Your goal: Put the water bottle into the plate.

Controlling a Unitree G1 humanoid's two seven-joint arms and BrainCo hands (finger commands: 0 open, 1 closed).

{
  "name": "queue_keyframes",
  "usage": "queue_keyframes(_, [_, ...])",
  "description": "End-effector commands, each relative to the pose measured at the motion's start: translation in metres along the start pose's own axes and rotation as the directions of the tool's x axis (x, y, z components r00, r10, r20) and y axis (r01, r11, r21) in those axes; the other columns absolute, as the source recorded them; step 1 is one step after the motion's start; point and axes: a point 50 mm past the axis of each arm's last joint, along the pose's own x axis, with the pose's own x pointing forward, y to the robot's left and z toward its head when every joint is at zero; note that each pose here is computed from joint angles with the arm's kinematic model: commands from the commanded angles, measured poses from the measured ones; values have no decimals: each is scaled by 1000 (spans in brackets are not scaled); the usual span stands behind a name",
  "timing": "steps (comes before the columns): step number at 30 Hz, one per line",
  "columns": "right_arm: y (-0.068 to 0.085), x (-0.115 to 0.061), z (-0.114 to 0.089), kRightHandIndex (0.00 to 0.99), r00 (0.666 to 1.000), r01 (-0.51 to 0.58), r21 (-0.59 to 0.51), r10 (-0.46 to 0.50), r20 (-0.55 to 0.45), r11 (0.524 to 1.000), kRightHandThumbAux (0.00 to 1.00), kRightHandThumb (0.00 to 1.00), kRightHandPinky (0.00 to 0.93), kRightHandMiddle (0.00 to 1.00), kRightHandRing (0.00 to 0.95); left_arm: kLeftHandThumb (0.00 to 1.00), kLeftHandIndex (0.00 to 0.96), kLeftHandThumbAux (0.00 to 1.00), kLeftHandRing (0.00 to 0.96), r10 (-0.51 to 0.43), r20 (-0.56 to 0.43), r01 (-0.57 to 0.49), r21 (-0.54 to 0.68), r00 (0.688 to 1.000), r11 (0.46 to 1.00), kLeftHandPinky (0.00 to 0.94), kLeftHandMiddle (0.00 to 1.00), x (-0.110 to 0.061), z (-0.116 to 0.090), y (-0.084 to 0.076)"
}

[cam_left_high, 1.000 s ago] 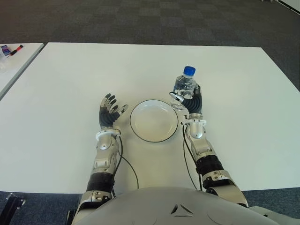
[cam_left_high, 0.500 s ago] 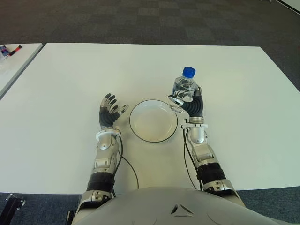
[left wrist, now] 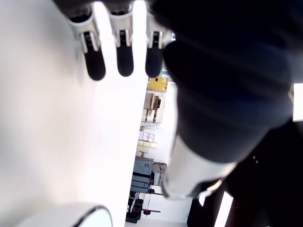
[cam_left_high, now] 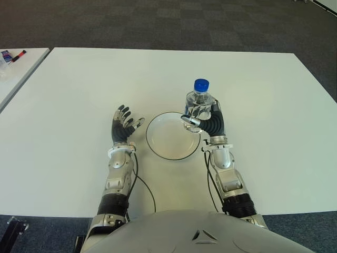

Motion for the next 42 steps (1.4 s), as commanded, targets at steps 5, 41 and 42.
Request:
queue_keyframes(5, [11, -9, 0, 396, 993, -113, -18, 112, -43, 993, 679, 853, 858, 525, 874, 5, 146, 998, 162, -9, -46, 8, -32, 999, 999, 198, 175, -3, -9, -10])
queue_keyframes(41, [28, -15, -31, 395, 945, -269, 4, 265, -192, 963, 680, 854, 825, 525, 863, 37, 149, 998, 169, -5, -44, 3, -47, 999, 999, 201, 181, -4, -9, -14])
queue_keyframes(42, [28, -15, -31, 395, 943, -273, 5, 268, -196, 962, 680, 854, 824, 525, 863, 37, 149, 998, 169, -6, -45, 4, -47, 999, 999, 201, 181, -4, -9, -14])
